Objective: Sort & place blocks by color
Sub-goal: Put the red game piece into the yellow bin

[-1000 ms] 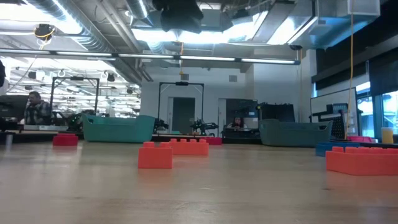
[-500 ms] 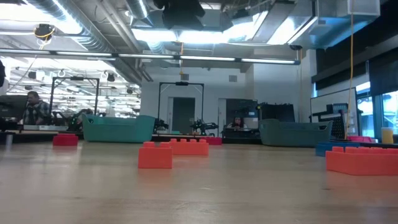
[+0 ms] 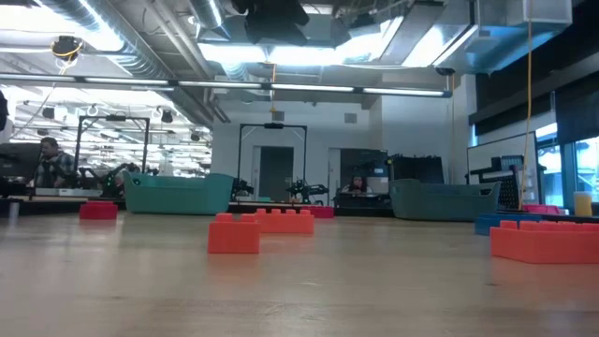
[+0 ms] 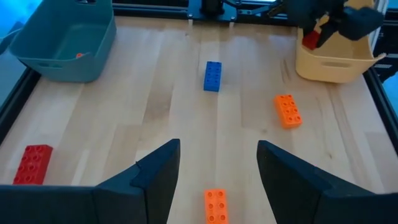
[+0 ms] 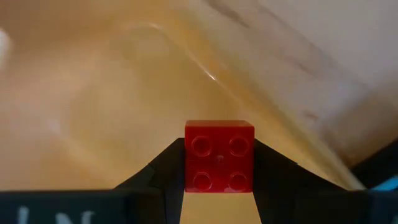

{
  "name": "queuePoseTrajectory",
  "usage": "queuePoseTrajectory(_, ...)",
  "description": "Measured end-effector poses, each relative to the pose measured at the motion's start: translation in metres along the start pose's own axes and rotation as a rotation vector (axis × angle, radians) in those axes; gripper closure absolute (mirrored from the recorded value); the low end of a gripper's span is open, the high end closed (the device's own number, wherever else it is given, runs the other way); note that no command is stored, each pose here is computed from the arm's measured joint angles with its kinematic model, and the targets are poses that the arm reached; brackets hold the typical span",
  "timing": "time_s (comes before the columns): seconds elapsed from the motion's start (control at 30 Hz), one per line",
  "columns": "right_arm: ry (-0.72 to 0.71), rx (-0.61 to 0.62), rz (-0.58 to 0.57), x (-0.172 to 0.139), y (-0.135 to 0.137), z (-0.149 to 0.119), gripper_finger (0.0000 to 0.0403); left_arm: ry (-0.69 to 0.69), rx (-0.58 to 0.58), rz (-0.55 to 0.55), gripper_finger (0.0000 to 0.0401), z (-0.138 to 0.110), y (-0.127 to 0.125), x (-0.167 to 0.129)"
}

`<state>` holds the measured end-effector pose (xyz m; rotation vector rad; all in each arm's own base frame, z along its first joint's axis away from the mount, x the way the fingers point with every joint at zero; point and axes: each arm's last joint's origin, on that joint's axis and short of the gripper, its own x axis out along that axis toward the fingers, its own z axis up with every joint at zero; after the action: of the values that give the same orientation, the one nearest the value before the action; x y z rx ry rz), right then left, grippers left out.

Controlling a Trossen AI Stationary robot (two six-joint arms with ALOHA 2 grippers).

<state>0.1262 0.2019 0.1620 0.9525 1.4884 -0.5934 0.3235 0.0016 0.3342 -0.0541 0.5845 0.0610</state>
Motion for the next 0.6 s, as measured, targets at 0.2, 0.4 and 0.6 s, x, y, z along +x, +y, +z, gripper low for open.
queuePoseTrajectory(0.2,-0.02,-0.048,-0.046,0.017,0.003,0.0,0.026,-0.003,0.0,0.005,0.0193,0.0,0.0,0.0)
queuePoseTrajectory(0.4,-0.007,-0.066,-0.027,0.019,0.006,-0.001,0.0236,-0.006,0.0,0.006,0.0193,0.001,0.0,0.0)
queuePoseTrajectory(0.6,0.02,-0.068,-0.026,0.019,0.006,-0.002,0.0217,-0.011,-0.001,0.007,0.0193,0.001,0.0,0.0)
